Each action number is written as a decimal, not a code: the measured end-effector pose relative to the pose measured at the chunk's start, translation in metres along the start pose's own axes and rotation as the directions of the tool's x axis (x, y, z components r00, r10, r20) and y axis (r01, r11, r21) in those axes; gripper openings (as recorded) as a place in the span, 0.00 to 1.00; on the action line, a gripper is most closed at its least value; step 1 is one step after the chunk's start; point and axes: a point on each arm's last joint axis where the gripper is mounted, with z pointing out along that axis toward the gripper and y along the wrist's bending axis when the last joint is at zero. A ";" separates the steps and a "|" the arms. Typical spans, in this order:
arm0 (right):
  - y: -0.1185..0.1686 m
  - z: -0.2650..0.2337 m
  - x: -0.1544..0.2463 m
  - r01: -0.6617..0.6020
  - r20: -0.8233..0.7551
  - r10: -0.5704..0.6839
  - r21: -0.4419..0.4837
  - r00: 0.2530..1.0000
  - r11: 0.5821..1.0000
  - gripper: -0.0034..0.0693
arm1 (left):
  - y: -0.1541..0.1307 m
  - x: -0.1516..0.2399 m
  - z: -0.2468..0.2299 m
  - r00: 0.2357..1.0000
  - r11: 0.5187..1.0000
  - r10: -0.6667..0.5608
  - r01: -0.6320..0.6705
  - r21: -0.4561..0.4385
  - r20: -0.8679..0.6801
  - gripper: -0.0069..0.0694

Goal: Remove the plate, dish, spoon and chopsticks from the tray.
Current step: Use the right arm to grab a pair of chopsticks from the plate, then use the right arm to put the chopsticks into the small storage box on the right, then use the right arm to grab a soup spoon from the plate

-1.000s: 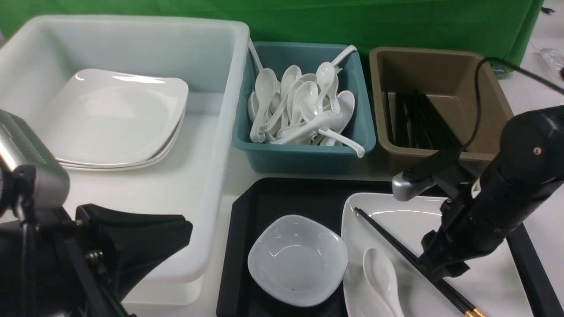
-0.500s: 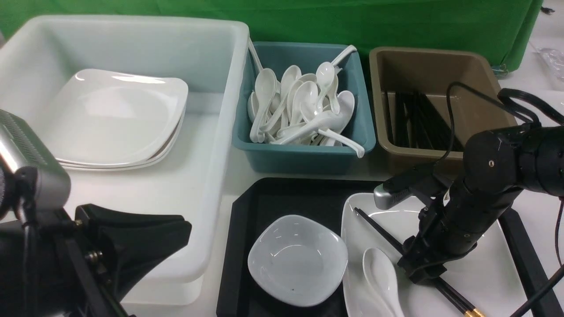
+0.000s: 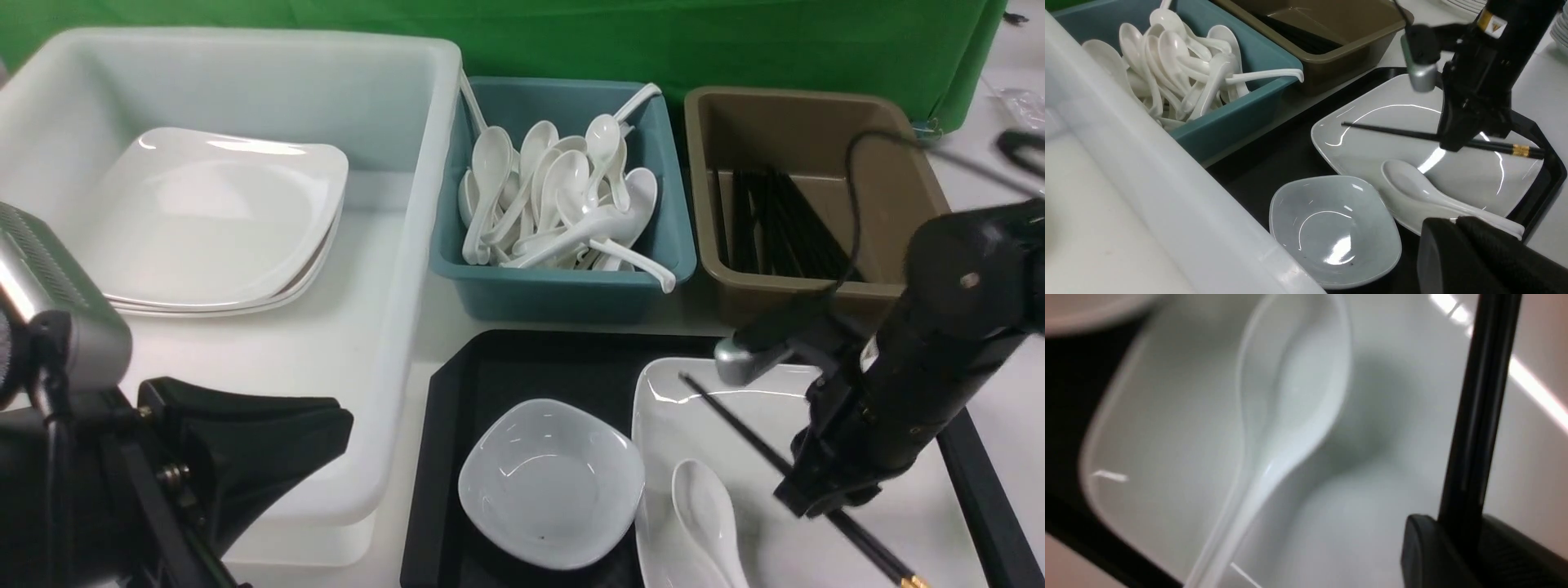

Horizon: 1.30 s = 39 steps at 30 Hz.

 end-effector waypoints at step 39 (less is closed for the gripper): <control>-0.031 -0.108 -0.038 -0.309 0.279 0.307 -0.039 0.910 0.950 0.48 | 0.012 -0.015 -0.002 0.984 0.988 0.082 -0.059 -0.143 0.157 0.11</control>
